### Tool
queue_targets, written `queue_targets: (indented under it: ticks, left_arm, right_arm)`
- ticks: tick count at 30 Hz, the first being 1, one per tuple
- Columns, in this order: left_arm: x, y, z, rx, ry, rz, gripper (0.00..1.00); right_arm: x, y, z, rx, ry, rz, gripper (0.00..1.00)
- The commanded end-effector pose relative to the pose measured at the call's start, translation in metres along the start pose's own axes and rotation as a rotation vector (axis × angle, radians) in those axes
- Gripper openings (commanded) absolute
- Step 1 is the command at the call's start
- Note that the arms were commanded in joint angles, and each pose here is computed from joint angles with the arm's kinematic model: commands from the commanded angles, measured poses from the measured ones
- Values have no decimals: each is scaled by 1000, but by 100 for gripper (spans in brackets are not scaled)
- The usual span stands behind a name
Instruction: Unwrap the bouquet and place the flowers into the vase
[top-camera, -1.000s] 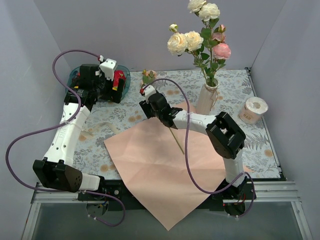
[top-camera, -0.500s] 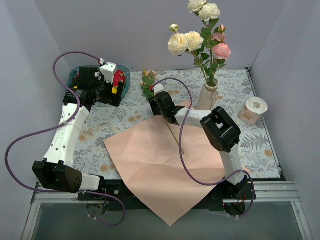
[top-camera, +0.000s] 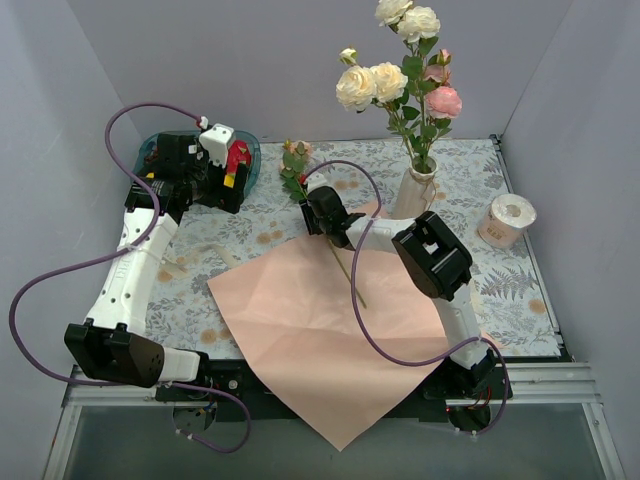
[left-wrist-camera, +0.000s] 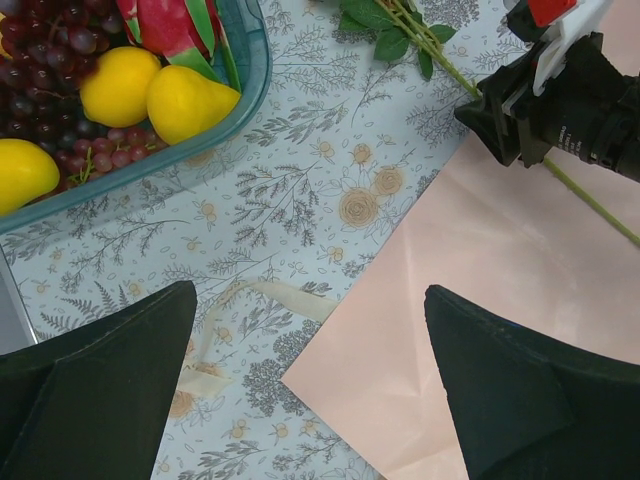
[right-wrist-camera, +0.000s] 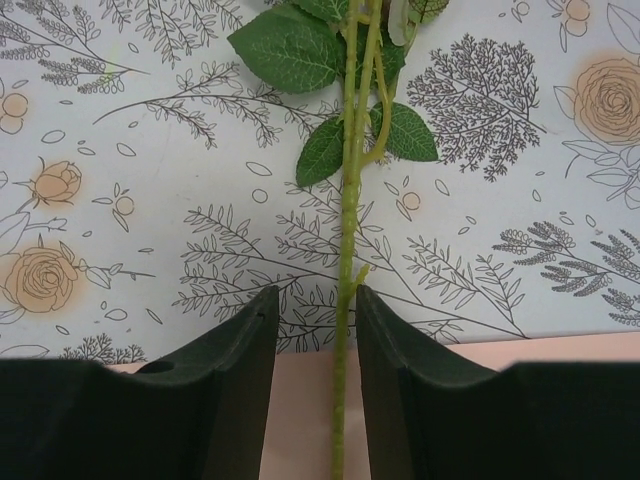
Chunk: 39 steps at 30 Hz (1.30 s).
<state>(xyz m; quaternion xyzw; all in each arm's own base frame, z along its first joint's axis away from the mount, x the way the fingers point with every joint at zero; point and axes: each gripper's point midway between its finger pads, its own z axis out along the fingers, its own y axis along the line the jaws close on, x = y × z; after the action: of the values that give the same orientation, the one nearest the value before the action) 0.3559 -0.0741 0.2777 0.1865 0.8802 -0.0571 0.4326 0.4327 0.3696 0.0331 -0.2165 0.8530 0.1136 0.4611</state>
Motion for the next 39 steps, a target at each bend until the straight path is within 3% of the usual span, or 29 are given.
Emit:
queue_targets:
  ticks: [1, 8, 15, 23, 26, 29, 33, 37, 38, 39]
  left_arm:
    - [-16, 1, -22, -13, -94, 27, 98]
    - [-8, -2, -25, -7, -93, 27, 98]
    - [-6, -3, -29, -4, -99, 41, 98]
    - [-2, -4, -25, 1, -95, 37, 98]
    - [-1, -3, -25, -4, -94, 41, 98]
    - [0, -2, -25, -13, -99, 48, 98]
    - [1, -3, -25, -3, -103, 50, 98]
    - [-5, -6, -28, 22, -91, 35, 98]
    - [-13, -5, -31, 21, -104, 33, 98]
    - [-14, -5, -34, 21, -106, 31, 98]
  right_arm:
    - [-13, 4, 8, -3, -22, 22, 43]
    - [-30, 3, 18, 25, -42, 27, 42]
    - [-44, -5, 2, 75, -100, 20, 59]
    - [-38, -3, 8, 72, -82, 16, 63]
    - [-34, 4, 14, 41, -69, 24, 57]
    - [-31, 8, 17, 22, -59, 34, 44]
    - [-25, 13, 20, 1, -36, 32, 12]
    - [-13, 11, 17, 4, -5, 32, 9]
    - [-11, 11, 17, 9, 0, 29, 10]
    - [-8, 11, 16, 13, 7, 28, 21]
